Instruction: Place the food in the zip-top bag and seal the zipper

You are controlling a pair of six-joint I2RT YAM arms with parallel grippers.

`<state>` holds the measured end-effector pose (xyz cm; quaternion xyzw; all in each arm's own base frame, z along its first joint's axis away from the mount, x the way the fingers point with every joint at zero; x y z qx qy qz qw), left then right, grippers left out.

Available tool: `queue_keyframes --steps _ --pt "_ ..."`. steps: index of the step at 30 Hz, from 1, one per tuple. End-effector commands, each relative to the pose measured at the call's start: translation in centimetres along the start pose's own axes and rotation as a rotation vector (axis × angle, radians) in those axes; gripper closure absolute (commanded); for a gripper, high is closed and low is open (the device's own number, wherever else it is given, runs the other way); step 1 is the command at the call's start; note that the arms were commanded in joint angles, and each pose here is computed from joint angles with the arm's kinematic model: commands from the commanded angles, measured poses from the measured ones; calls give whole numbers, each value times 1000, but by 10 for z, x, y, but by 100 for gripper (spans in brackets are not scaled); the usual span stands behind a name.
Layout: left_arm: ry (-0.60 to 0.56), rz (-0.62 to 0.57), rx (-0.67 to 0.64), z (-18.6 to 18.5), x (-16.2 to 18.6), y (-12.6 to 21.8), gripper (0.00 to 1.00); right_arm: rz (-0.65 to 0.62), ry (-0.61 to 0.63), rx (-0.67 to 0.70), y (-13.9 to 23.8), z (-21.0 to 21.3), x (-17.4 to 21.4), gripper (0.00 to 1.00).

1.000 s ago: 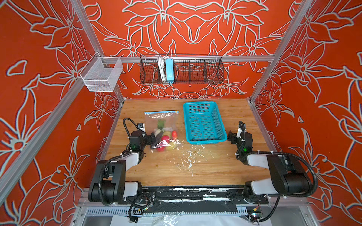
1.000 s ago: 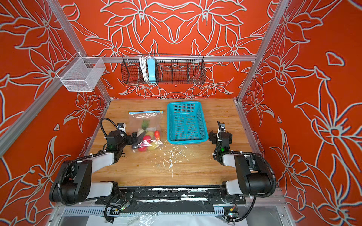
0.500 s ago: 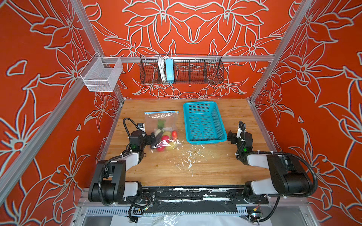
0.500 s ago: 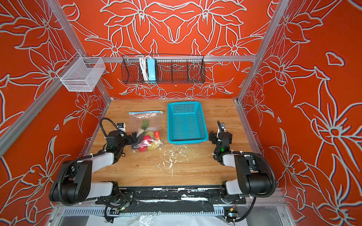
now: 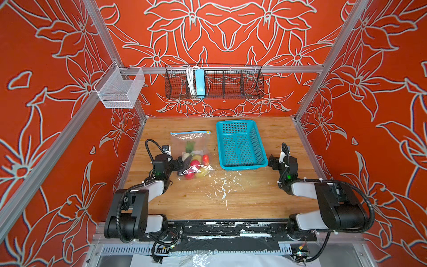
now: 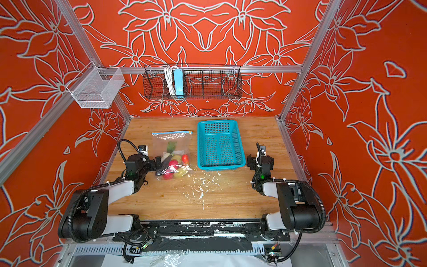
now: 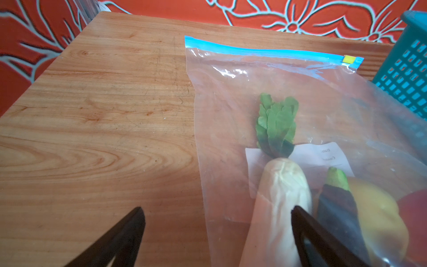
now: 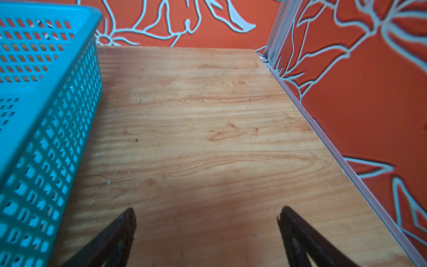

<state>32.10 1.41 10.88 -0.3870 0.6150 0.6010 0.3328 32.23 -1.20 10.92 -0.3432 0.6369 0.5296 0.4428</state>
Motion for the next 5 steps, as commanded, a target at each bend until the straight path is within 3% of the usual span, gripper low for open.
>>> queue_keyframes --steps 1,5 --pt "-7 9 7 0 0 -2 3 -18 1 -8 1 0 -4 2" --pt "-9 5 9 -1 -1 -1 2 -18 0 -7 1 0 -4 2"
Point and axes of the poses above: each gripper's point midway between its finger pads, its own y axis back along the fingers, its own z axis along the line the jaws close on, x = y × z, the point moved 5 cm from there along y, back along the fingers, and after that the axes turned 2 degrees about -y, right-handed, at the moved point
